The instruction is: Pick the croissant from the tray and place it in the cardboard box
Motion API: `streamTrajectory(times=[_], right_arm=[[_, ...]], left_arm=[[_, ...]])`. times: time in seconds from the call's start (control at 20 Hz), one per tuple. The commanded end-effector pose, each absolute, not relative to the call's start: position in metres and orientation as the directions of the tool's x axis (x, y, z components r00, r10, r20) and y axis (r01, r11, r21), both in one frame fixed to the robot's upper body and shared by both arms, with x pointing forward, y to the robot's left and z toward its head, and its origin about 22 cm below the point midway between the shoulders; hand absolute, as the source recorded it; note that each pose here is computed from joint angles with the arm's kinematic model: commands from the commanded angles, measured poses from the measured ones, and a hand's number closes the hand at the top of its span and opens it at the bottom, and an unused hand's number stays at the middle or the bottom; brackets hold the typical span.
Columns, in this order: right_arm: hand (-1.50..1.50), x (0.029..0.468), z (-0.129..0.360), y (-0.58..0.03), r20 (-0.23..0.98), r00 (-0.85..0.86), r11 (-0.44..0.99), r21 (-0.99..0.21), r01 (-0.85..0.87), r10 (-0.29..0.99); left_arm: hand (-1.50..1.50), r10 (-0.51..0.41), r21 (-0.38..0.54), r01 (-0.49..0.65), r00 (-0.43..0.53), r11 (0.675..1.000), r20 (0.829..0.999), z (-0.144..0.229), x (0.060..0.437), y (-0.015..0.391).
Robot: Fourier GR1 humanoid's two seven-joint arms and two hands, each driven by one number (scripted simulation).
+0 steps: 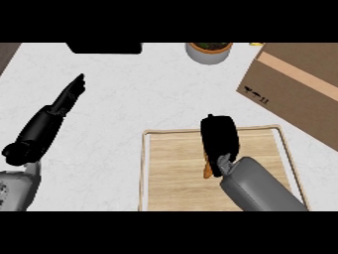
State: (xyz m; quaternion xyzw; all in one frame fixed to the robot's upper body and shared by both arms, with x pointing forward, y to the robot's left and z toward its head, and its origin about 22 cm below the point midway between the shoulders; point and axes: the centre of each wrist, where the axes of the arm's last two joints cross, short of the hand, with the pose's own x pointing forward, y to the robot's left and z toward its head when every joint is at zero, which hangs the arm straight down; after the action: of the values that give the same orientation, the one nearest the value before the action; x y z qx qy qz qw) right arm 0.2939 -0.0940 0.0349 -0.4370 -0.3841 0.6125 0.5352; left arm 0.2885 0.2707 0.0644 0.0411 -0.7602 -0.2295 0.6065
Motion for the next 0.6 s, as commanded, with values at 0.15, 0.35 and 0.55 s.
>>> streamTrajectory(times=[0.15, 0.35, 0.55], right_arm=[[1.5, 0.3, 0.068, -0.089, 0.163, -0.544, 0.087, -0.983, -0.163, 0.823], [1.5, 0.321, 0.086, -0.121, 0.099, -0.642, 0.105, -0.994, -0.028, 0.76], [1.5, 0.314, 0.126, -0.115, 0.121, -0.649, 0.192, -0.981, 0.039, 0.751]], left_arm=[[0.0, -0.327, 0.391, 0.232, -0.271, 0.891, 0.905, 0.066, 0.293, 0.263], [0.0, -0.354, 0.412, 0.222, -0.261, 0.883, 0.898, 0.069, 0.297, 0.259], [0.0, -0.346, 0.396, 0.212, -0.238, 0.893, 0.908, 0.064, 0.292, 0.272]])
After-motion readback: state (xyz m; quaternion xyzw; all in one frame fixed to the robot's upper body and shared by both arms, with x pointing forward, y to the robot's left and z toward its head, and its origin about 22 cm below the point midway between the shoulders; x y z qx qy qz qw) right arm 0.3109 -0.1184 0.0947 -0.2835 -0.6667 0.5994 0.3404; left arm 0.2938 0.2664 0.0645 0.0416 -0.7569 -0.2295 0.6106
